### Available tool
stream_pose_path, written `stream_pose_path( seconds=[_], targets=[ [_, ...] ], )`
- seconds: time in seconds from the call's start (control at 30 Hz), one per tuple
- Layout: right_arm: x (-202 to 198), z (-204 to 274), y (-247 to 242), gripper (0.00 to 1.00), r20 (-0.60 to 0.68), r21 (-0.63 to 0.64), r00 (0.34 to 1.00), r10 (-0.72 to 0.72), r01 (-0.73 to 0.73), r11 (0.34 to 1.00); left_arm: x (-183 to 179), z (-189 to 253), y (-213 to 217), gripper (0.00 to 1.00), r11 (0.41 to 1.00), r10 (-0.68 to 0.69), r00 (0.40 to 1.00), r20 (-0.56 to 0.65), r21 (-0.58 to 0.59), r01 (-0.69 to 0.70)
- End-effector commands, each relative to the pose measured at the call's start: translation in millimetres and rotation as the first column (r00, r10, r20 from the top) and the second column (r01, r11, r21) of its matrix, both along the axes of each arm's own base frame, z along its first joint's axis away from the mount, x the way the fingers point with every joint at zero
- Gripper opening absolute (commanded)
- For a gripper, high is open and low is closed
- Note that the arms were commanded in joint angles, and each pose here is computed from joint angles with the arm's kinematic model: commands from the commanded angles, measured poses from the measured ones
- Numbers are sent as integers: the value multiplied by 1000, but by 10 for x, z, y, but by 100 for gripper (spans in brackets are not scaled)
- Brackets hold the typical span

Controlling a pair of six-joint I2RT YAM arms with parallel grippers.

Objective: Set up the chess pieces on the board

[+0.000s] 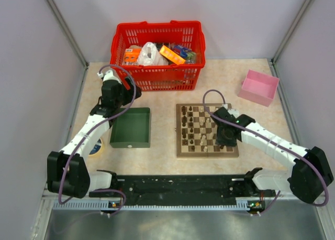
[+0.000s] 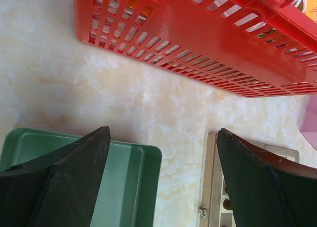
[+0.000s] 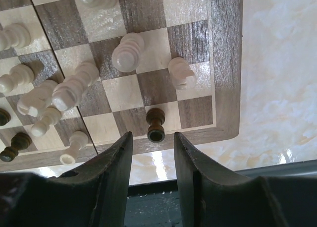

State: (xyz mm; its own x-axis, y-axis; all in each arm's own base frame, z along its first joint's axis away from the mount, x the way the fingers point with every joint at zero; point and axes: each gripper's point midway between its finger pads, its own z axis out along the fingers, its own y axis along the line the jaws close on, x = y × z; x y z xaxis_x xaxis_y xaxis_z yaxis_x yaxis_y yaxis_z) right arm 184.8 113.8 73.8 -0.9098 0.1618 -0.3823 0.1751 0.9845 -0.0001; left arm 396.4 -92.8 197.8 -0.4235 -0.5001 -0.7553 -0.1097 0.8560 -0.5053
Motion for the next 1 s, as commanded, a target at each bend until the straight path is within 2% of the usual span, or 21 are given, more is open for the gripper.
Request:
stream_pose_path(
  seconds=[0.0, 0.23, 0.87, 0.97],
  targets=[
    [111, 22, 12, 38, 40, 43, 999, -6, 5, 999, 73, 108, -19, 93, 1000, -3, 999, 44, -24, 4],
    [158, -32, 19, 33, 32, 41, 999, 6, -7, 999, 68, 100, -19, 93, 1000, -3, 999, 44, -25, 4],
    [140, -121, -36, 30, -1, 6, 1000, 14, -14, 1000, 71, 78, -23, 93, 1000, -4, 999, 39, -27, 5],
    [144, -128, -34, 25, -5, 3, 1000, 17, -17, 1000, 71, 78, -23, 93, 1000, -4, 999, 39, -27, 5]
  ],
)
